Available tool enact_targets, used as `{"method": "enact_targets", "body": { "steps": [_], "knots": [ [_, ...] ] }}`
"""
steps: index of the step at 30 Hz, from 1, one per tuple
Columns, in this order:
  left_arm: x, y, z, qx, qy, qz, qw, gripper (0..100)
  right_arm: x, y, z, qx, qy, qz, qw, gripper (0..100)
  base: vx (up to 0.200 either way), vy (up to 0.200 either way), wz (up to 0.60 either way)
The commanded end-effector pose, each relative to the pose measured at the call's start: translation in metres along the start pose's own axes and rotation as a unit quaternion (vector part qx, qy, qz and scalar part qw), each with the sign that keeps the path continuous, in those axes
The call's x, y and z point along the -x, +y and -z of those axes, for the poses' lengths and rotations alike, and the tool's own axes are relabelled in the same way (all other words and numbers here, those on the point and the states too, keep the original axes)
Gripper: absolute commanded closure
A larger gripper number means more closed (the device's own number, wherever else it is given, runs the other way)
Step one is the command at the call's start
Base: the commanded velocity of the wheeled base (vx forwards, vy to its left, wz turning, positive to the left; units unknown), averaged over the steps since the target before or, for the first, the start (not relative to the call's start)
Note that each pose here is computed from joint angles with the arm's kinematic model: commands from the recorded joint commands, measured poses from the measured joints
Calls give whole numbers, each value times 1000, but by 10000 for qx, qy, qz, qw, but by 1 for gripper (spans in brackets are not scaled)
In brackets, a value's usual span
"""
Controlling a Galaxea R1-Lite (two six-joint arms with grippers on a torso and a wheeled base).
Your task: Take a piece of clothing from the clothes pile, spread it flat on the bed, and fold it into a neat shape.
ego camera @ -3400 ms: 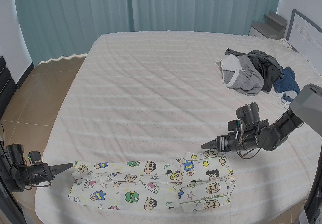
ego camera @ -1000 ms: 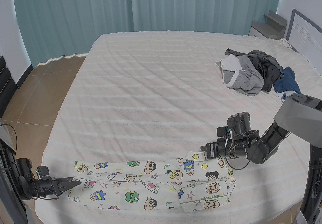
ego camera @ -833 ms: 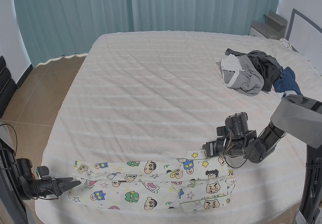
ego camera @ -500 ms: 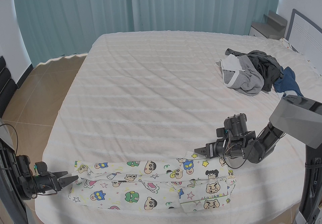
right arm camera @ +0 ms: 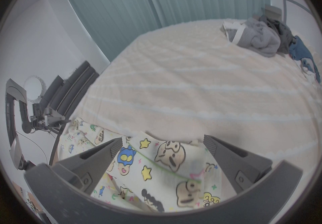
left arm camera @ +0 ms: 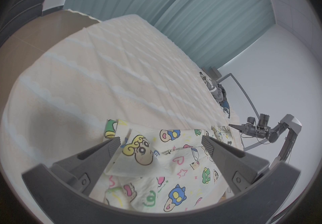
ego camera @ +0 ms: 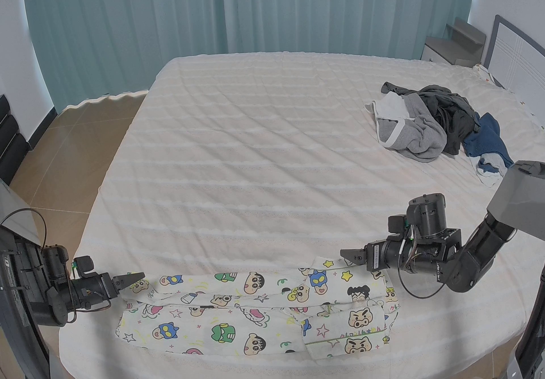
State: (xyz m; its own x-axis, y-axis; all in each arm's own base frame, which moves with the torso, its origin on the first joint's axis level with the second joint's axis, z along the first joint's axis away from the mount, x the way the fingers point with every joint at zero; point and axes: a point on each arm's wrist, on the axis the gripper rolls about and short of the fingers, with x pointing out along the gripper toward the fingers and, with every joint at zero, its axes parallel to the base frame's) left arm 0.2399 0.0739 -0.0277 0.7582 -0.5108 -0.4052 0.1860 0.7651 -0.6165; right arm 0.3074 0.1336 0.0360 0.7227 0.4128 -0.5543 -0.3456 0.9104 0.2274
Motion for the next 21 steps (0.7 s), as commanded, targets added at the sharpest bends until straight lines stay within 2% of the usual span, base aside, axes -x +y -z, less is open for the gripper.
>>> {"method": "enact_targets", "body": {
  "steps": [1,4,5,9,11,12,13,21],
  "knots": [
    [-24,5,-18,-51,18,-2,10000,0,32,10,10,4,-253,-130,9996,0,0,0,0],
    [-29,12,-28,-32,-58,-284,9996,0,34,13,16,40,-237,-186,9995,0,0,0,0],
    [-32,15,-33,-31,-108,-491,9987,0,35,15,17,48,-224,-202,9995,0,0,0,0],
    [-29,11,-39,32,-27,-655,9978,0,35,15,19,56,-213,-213,9995,0,0,0,0],
    [-30,11,-45,116,12,-971,9952,0,35,15,19,55,-204,-219,9995,0,0,0,0],
    [-30,11,-45,116,12,-971,9952,0,35,15,19,55,-204,-219,9995,0,0,0,0],
    [-30,13,-49,214,82,-1347,9906,0,35,16,19,59,-202,-225,9995,0,0,0,0],
    [-30,6,-50,288,405,-1333,9898,0,36,15,23,39,-135,-209,9997,0,0,0,0]
  ]
}}
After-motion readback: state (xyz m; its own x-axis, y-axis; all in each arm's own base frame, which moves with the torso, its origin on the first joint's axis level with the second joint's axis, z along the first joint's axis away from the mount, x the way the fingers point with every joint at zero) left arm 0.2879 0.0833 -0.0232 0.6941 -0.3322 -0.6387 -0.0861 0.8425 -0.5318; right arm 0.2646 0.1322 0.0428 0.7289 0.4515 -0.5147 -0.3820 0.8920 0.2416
